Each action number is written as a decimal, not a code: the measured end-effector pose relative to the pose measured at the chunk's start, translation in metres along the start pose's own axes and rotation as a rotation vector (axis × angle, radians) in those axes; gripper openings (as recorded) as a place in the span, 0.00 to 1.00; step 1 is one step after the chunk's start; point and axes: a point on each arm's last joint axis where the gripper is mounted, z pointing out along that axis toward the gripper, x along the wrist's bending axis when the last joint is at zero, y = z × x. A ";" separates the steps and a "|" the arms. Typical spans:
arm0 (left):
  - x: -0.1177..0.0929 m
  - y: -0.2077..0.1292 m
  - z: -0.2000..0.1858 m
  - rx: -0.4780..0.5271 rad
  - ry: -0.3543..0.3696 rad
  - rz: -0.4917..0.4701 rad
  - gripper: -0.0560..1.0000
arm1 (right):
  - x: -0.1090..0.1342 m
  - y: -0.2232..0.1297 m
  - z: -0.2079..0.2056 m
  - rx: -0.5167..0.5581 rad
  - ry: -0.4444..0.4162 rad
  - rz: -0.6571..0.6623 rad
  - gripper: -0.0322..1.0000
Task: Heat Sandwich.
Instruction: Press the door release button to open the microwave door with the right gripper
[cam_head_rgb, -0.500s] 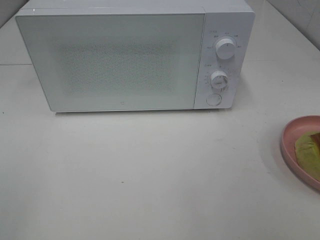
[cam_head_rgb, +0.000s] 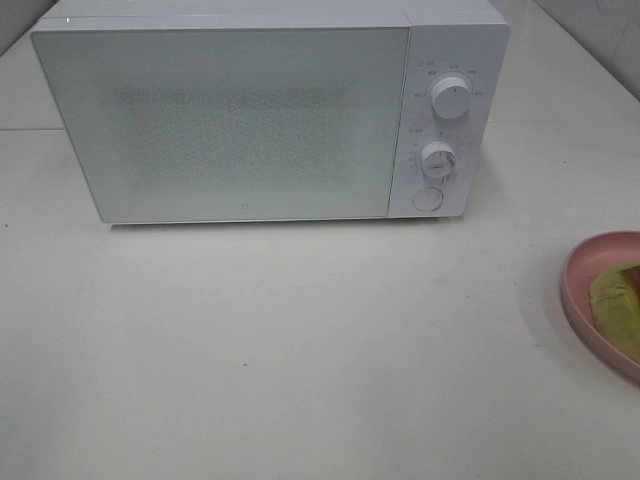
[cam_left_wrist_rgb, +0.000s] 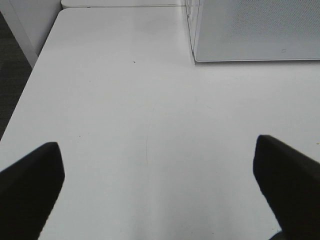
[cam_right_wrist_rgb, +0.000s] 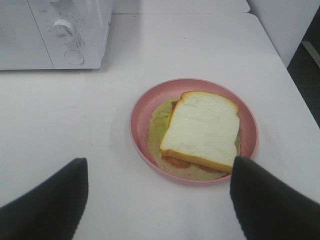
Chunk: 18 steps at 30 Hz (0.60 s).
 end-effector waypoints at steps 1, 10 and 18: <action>0.000 0.000 0.000 0.000 0.000 0.000 0.98 | 0.000 0.000 0.000 0.000 0.000 0.000 0.76; 0.000 0.000 0.000 0.000 0.000 0.000 0.98 | 0.000 0.004 -0.004 -0.020 0.003 0.004 0.76; 0.000 0.000 0.000 0.000 0.000 0.000 0.98 | 0.001 0.017 0.006 0.028 0.005 0.002 0.76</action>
